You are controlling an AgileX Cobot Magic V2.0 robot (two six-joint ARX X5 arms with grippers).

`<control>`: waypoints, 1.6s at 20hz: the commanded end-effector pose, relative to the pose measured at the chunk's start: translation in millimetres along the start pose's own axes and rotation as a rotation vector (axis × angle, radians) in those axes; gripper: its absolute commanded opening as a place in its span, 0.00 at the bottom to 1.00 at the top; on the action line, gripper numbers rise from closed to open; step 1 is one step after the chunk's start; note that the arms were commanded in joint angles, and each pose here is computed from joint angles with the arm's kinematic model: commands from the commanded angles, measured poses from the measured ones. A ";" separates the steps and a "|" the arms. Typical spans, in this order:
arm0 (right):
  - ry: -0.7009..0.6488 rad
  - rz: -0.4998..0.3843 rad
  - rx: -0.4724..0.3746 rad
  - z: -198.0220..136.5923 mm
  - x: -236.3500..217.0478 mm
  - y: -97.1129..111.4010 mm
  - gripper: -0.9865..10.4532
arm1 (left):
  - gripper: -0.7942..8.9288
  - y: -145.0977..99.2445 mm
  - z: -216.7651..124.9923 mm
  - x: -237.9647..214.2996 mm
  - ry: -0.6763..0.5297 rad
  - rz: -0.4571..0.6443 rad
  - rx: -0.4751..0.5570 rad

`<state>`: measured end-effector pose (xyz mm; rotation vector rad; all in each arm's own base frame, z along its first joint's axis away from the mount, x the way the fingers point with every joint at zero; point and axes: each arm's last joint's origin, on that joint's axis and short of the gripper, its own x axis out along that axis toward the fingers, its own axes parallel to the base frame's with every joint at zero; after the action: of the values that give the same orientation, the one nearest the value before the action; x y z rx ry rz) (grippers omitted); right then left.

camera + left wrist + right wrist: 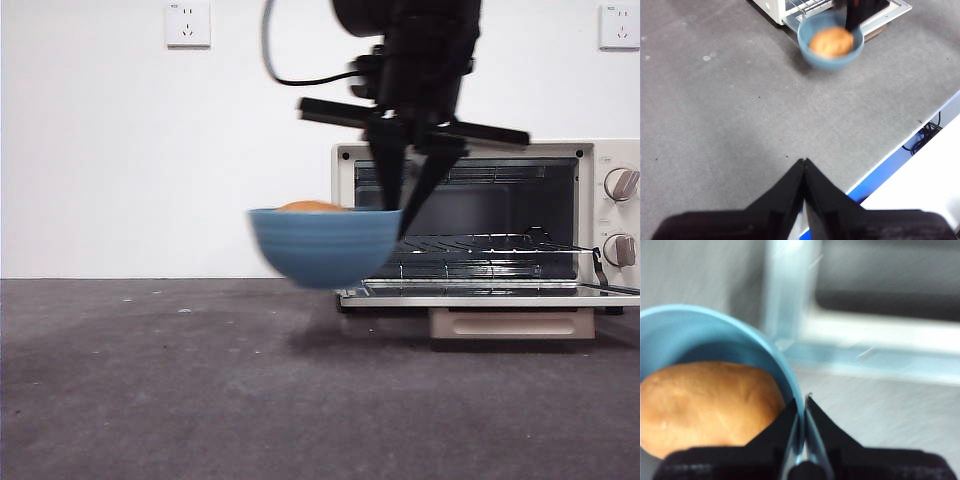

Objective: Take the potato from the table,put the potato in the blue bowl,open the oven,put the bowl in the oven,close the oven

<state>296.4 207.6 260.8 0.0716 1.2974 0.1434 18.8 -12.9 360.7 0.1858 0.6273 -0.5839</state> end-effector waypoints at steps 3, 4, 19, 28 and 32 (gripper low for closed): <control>0.017 0.014 0.140 26.3 -3.8 -44.9 0.08 | 0.08 0.2 -0.6 0.4 -0.006 0.004 -0.006; 0.014 0.029 0.183 32.2 -5.8 -54.9 0.08 | 0.08 0.3 -0.6 0.4 -0.007 0.008 -0.006; -0.162 0.036 0.773 72.2 -19.5 -142.5 0.08 | 0.08 2.2 0.2 0.6 -0.024 0.080 -0.005; -0.206 -0.043 0.871 75.8 -10.6 -147.4 0.08 | 0.08 2.1 0.3 0.7 -0.024 0.080 -0.005; -0.212 -0.034 0.871 80.7 -0.8 -147.6 0.08 | 0.08 2.1 0.3 0.7 -0.023 0.079 -0.005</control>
<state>380.7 63.8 269.7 0.7829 1.0550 -0.4388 20.3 -11.3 361.1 0.2030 0.5987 -0.5118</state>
